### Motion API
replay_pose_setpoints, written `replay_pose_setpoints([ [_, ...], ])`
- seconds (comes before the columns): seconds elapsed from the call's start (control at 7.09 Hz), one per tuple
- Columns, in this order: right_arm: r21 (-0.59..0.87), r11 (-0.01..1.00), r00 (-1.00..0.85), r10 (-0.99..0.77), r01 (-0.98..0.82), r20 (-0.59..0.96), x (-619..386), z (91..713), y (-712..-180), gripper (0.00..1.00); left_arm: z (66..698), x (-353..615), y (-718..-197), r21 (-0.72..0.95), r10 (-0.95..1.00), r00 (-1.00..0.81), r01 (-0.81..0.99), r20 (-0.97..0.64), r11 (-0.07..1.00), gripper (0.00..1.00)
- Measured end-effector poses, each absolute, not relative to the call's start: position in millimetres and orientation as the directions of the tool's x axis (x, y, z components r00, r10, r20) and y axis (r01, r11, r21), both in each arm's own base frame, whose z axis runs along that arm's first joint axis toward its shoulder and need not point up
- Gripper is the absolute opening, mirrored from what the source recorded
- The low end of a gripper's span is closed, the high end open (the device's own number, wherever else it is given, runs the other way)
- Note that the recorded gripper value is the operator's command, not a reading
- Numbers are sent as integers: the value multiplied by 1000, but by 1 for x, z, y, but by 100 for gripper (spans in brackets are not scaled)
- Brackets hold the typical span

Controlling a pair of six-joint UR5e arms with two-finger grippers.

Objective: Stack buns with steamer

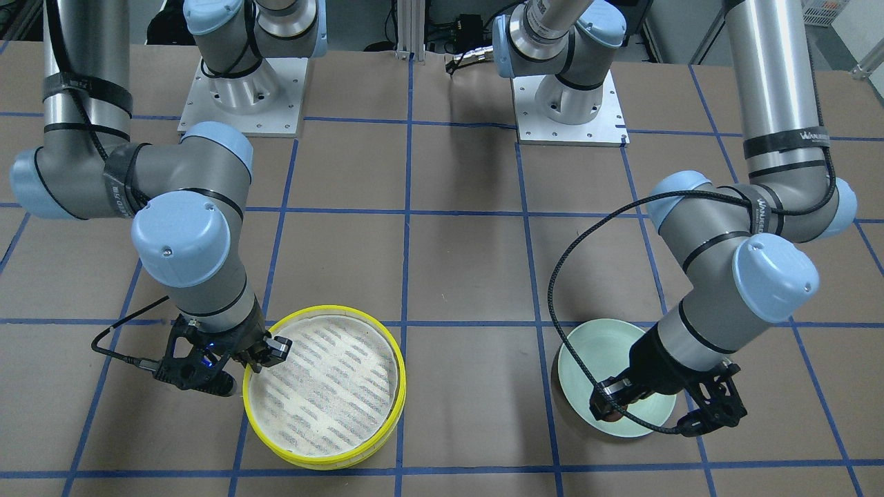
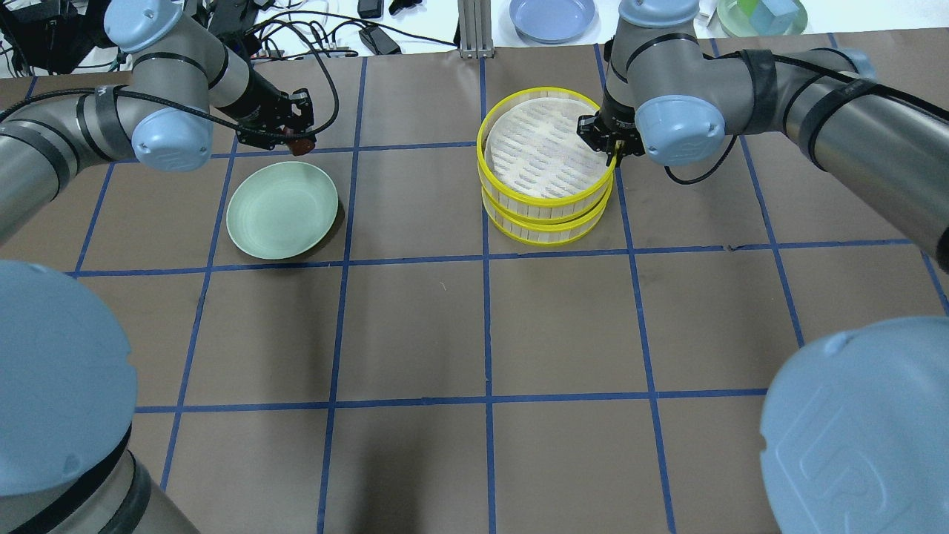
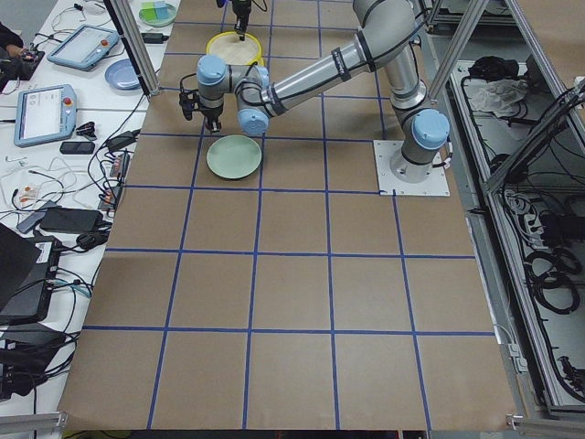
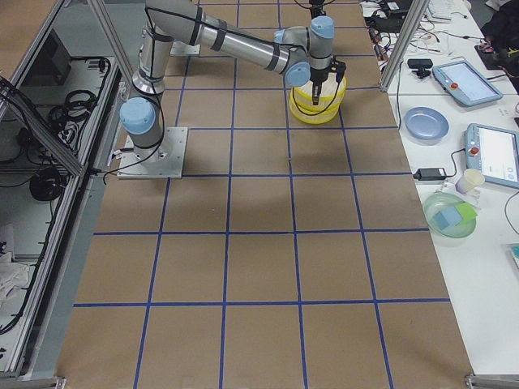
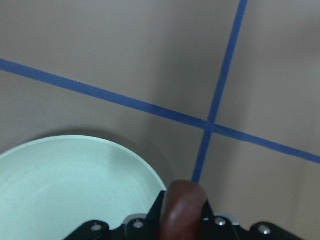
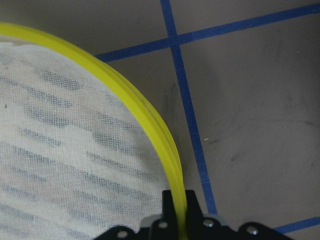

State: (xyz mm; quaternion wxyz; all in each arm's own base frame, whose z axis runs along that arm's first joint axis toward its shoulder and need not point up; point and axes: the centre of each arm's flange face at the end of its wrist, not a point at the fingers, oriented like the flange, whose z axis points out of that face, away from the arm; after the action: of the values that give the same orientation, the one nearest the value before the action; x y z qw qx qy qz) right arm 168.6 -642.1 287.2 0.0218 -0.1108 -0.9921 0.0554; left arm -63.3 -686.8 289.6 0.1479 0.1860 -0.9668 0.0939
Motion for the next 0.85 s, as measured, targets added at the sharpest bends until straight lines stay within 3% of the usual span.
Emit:
replay_pose_setpoints([
  [0.42, -103, 971, -975, 220, 215, 39, 167, 284, -641, 1, 330, -168, -668, -27, -449, -756, -523, 477, 852, 0],
  [0.71, -96, 972, -975, 220, 215, 41, 167, 281, -639, 20, 338, -237, -654, 66, -510, -647, -581, 567, 811, 0],
  [0.85, -93, 972, -975, 219, 215, 43, 167, 280, -638, 53, 336, -265, -647, 109, -524, -611, -584, 593, 804, 0],
])
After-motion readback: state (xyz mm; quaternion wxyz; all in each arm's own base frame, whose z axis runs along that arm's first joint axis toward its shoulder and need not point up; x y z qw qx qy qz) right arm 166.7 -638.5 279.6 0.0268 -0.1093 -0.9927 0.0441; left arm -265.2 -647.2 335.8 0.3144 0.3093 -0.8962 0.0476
